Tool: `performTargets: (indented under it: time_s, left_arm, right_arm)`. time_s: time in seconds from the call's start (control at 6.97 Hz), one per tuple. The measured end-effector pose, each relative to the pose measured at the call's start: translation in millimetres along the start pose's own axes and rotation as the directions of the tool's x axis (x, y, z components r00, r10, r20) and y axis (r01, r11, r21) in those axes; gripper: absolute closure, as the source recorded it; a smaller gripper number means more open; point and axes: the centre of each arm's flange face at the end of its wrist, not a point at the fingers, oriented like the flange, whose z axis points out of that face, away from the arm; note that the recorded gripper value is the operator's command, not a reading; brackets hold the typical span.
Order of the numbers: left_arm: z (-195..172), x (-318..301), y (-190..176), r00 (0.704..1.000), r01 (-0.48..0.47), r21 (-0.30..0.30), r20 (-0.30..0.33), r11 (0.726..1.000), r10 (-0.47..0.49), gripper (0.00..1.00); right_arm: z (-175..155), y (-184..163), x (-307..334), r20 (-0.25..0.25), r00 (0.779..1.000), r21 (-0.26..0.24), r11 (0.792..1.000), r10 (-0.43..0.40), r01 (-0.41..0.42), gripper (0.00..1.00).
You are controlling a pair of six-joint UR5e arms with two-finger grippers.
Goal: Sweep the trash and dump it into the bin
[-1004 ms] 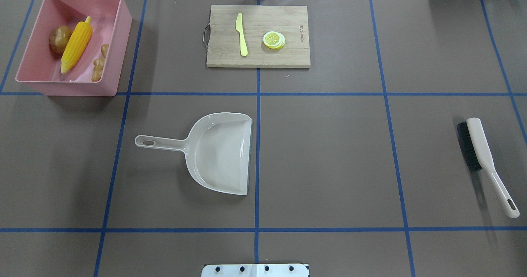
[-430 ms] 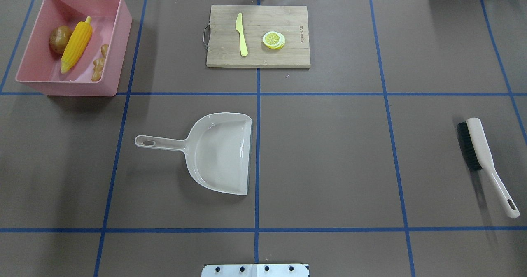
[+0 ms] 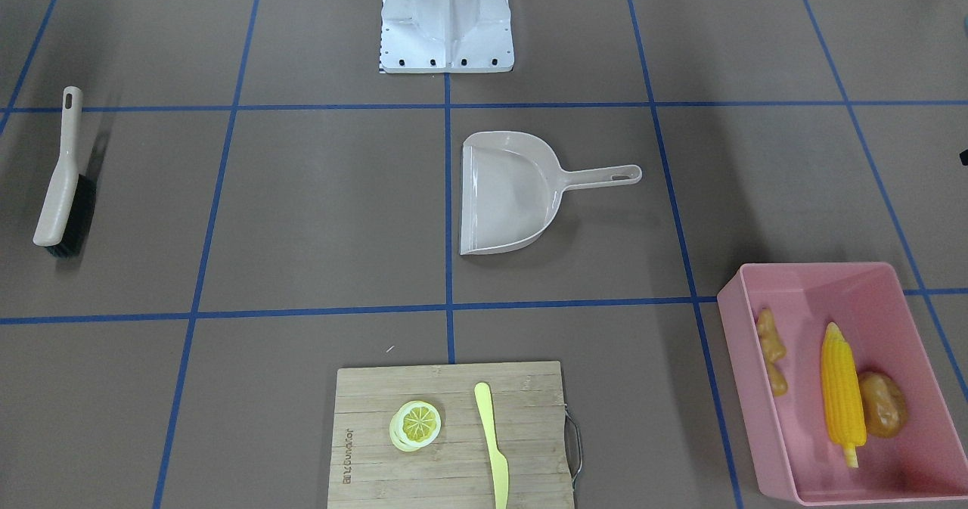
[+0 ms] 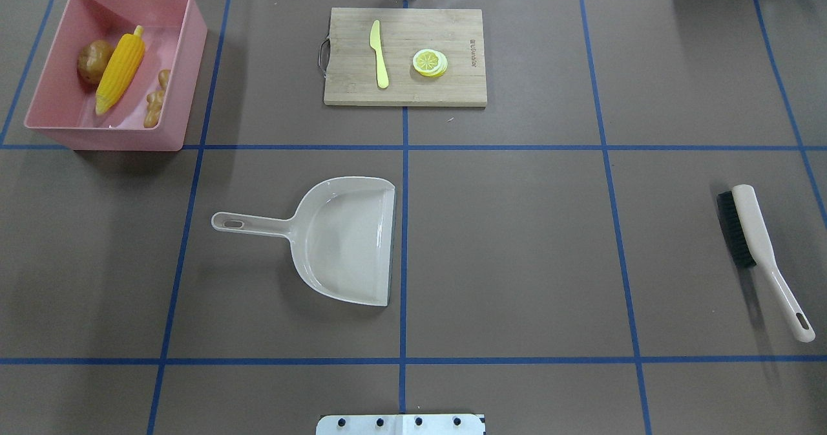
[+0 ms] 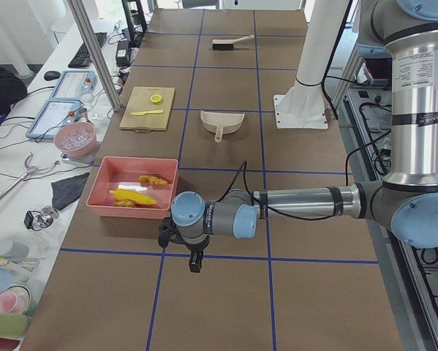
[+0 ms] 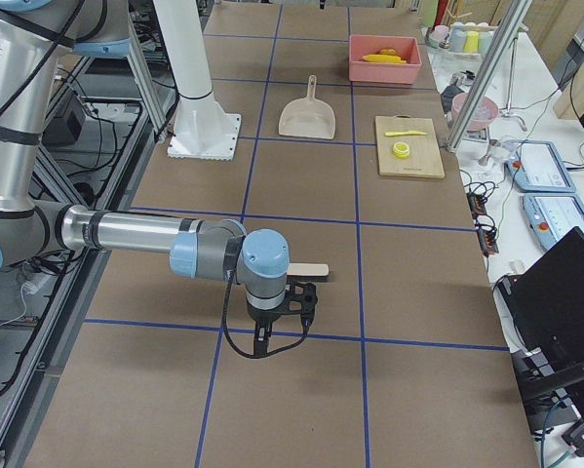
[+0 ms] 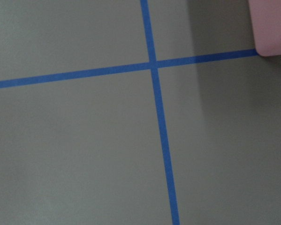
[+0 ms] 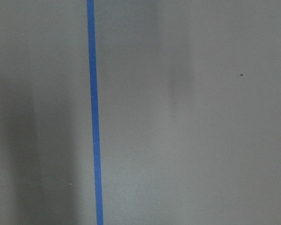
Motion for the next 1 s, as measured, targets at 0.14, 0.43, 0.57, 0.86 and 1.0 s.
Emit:
performTargets:
  time_s: [0.14, 0.43, 0.57, 0.86, 1.0]
  left_arm:
    - [-6.5, -5.4, 0.3, 1.0, 0.022, -0.038, 0.002, 0.999, -0.022, 0.01]
    - [-33.7, -11.1, -9.3, 1.0, 0.031, -0.035, -0.003, 0.999, -0.031, 0.01]
    - [-43.8, -8.2, -13.1, 1.0, 0.023, -0.019, -0.003, 1.0, -0.023, 0.01]
    - [-57.1, 0.7, -20.1, 1.0, 0.001, 0.006, 0.0, 1.0, -0.001, 0.01]
    - [-59.0, 2.2, -21.3, 1.0, -0.001, 0.01, 0.001, 1.0, 0.001, 0.01]
  right_arm:
    - [-0.1, 0.0, -0.1, 0.0, 1.0, 0.0, 1.0, 0.0, 0.0, 0.0]
    - [-0.1, 0.3, -0.2, 0.0, 1.0, -0.001, 1.0, 0.001, -0.001, 0.0]
    - [-0.2, 0.2, -0.2, 0.001, 1.0, 0.0, 1.0, 0.0, 0.0, 0.0]
    - [-0.7, -3.0, -0.4, -0.001, 1.0, 0.001, 1.0, -0.001, 0.001, 0.0]
    - [0.7, -4.6, 0.9, -0.003, 1.0, 0.0, 1.0, 0.001, -0.001, 0.0]
